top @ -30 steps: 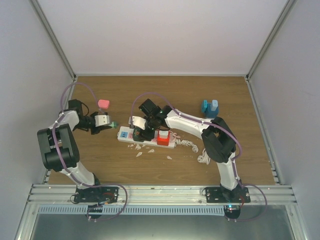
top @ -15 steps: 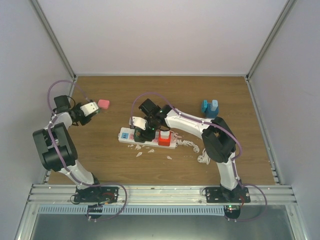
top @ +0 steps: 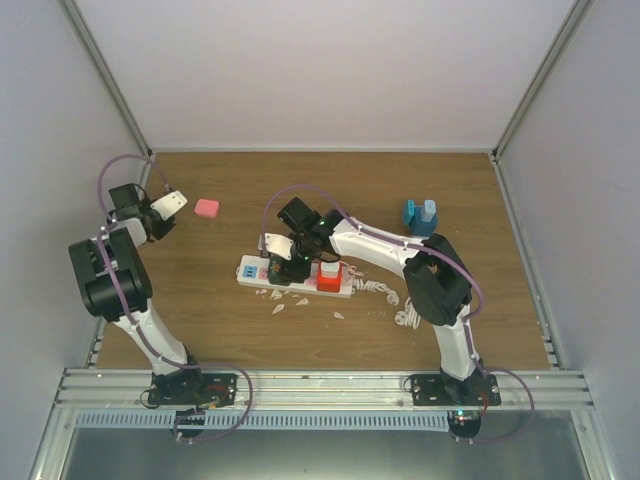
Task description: Pull the plug off the socket
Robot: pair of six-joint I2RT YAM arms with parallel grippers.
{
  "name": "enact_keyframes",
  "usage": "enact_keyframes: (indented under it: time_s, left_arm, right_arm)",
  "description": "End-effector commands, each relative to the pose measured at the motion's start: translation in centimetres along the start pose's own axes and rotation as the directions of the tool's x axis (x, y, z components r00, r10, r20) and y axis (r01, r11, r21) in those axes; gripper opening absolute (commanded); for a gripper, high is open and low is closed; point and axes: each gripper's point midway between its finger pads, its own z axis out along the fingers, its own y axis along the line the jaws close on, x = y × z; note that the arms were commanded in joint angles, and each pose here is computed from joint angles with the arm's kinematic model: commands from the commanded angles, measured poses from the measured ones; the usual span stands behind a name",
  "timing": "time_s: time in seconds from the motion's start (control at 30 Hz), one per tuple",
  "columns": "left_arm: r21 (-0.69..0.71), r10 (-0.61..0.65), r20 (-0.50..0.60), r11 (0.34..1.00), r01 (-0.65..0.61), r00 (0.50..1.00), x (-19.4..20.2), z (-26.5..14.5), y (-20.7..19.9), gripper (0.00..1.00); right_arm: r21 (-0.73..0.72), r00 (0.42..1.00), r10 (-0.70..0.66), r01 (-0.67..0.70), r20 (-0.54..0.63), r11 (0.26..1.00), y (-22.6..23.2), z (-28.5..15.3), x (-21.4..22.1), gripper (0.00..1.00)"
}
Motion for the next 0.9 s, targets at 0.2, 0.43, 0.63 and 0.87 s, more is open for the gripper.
enact_keyframes:
  time_s: [0.2,0.43,0.63,0.87]
  left_arm:
    - [-0.19,0.139,-0.158,0.967,-0.168,0.978,1.2,2.5,0.9,0.19]
    - [-0.112,0.147,-0.155,0.98,-0.165,0.977,1.4,2.9,-2.2,0.35]
    - [-0.031,0.133,-0.115,0.99,-0.137,0.984,1.0,2.2,-4.2,0.56]
    - [0.095,0.073,0.026,0.993,-0.076,0.997,-2.6,-0.9,-6.0,0.72]
  right_arm:
    - [-0.057,0.996,0.032,-0.037,-0.086,0.998,1.0,1.1,2.3,0.47]
    - [-0.054,0.996,0.033,-0.037,-0.087,0.998,1.0,1.0,2.3,0.46]
    - [-0.053,0.996,0.034,-0.039,-0.088,0.998,1.0,1.0,2.4,0.46]
    - [-0.047,0.996,0.033,-0.037,-0.084,0.998,0.9,1.0,2.2,0.46]
